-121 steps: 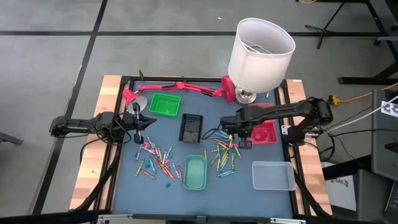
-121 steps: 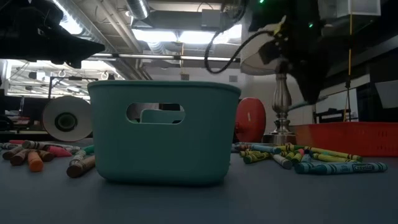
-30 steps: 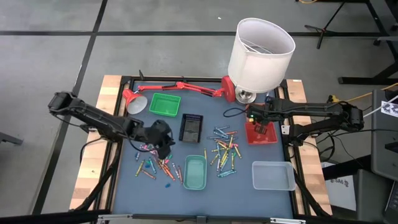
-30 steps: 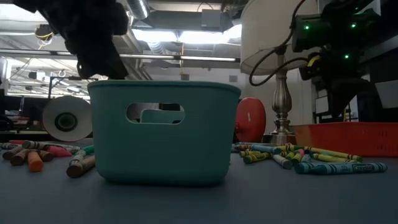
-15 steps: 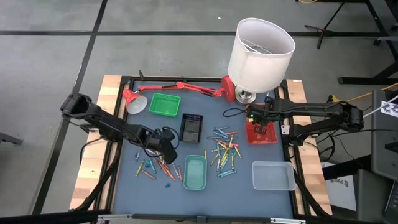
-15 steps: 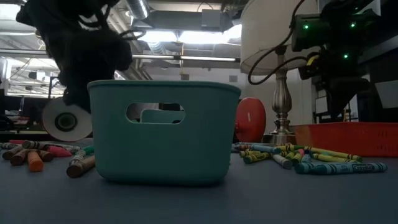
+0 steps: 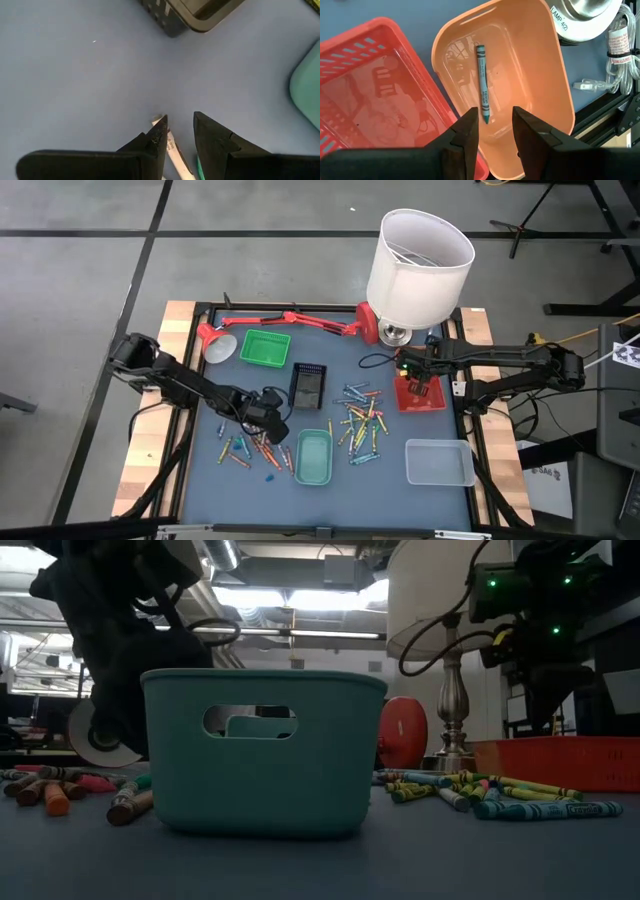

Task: Sort crayons
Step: Put the gray crayon into the green bin

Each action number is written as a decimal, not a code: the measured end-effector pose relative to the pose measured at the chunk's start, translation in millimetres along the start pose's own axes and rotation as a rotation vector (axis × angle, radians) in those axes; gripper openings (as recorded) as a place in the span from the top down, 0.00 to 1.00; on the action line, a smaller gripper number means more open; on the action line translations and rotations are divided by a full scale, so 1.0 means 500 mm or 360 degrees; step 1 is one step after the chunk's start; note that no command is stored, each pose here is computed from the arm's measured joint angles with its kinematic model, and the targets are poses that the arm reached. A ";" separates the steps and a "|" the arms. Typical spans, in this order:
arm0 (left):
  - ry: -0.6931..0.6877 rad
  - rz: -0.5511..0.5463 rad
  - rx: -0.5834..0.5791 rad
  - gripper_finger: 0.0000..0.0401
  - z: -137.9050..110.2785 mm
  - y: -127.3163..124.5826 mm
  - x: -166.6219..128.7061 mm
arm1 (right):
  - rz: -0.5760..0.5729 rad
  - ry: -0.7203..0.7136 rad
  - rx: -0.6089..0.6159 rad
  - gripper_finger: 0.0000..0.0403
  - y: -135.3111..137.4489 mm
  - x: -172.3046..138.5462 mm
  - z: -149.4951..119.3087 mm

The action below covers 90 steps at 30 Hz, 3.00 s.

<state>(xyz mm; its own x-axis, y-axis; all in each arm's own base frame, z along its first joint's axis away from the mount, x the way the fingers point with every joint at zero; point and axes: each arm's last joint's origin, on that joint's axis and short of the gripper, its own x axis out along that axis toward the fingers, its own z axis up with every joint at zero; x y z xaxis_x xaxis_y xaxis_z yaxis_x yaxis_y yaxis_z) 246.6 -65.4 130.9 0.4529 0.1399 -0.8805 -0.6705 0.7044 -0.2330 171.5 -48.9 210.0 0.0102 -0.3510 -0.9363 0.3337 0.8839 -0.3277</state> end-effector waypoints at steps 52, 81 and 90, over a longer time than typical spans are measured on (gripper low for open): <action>0.0314 -0.0131 -0.0137 0.80 0.027 0.023 0.001 | 0.0000 0.0001 0.0000 0.71 0.000 0.000 0.000; 0.0347 0.0037 -0.0380 0.80 0.025 0.046 -0.025 | 0.0003 -0.0033 0.0012 0.71 0.000 0.001 0.004; 0.0360 0.0071 -0.0401 0.80 0.019 0.042 -0.008 | 0.0003 -0.0034 0.0012 0.71 0.001 0.000 0.004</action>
<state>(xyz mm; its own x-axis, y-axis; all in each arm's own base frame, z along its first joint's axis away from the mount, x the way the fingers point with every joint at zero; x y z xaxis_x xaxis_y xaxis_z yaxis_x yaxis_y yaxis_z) 236.3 -44.9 133.4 0.2971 -0.0111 -0.9548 -0.8235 0.5031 -0.2621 173.5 -49.4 209.9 0.0308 -0.3556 -0.9341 0.3408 0.8823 -0.3246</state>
